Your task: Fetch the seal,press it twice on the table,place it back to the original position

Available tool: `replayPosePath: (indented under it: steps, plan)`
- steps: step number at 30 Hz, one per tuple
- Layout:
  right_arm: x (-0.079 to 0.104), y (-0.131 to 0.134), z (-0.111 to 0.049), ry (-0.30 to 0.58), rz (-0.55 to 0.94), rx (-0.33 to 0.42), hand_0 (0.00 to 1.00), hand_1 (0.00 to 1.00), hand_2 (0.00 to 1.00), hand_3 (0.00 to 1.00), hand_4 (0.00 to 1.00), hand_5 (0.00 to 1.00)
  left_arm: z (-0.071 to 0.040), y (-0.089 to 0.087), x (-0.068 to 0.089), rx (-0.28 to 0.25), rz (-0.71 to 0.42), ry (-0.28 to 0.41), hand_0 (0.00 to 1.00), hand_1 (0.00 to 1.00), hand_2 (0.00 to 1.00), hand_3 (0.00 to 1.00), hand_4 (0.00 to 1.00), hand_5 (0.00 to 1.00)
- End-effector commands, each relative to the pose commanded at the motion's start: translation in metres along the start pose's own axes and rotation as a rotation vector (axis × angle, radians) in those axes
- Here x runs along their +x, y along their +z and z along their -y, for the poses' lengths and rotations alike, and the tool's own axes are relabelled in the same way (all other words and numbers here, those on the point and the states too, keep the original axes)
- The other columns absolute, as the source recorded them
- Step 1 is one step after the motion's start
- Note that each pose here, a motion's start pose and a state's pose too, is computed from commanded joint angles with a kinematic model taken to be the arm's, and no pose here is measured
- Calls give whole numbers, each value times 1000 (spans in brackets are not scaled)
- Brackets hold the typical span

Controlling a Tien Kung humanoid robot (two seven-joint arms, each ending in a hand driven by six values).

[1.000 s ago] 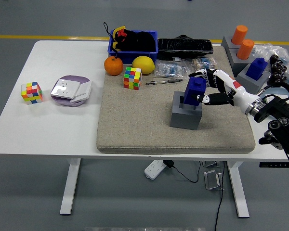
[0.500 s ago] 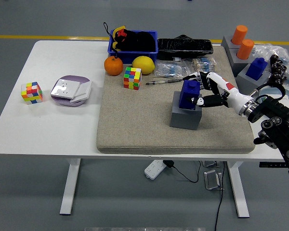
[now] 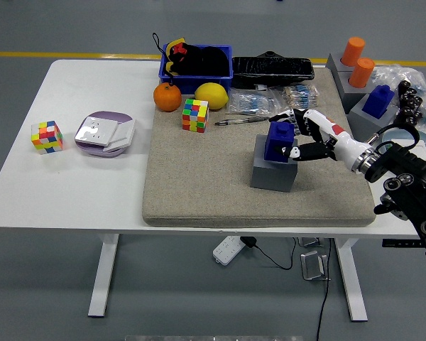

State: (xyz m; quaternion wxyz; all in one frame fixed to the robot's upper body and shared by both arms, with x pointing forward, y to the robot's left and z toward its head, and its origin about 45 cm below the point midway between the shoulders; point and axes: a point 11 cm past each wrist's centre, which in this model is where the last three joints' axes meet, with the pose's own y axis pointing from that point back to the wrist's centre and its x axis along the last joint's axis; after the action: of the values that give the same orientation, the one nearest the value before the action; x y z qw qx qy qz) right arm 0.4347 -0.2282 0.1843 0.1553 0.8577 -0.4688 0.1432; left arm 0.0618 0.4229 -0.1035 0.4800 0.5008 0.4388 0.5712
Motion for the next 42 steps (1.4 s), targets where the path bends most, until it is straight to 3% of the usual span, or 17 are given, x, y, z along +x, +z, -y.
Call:
replayPosePath:
  steps: [15,16,21,22,27,28,42]
  plan:
    - [-3,4,1,-8,-2,-11,491,420,425,508,603,2,0,0,-1,0,1,-1,815,818,792,842,794,398]
    - [-3,4,1,-8,-2,-11,526,468,474,559,605,2,0,0,-1,-1,1,-1,815,819,791,843,796,399]
    - [-3,4,2,-8,-2,-8,526,468,474,559,605,2,0,1,0,-1,1,-1,815,819,791,843,796,399]
    - [-3,4,2,-8,-2,-8,587,556,550,624,719,2,0,1,-1,-1,2,-1,815,819,793,843,796,399]
    - [-4,4,2,-11,-4,-6,587,556,550,624,719,2,0,1,-1,-1,1,-1,815,819,793,843,796,399]
    - [-4,4,2,-12,-4,-6,657,679,667,718,838,2,0,1,-1,-1,1,-1,815,817,791,843,796,399]
    - [-5,3,3,-17,-6,-4,723,736,715,751,892,2,0,1,-1,-2,1,-2,815,819,792,842,797,400]
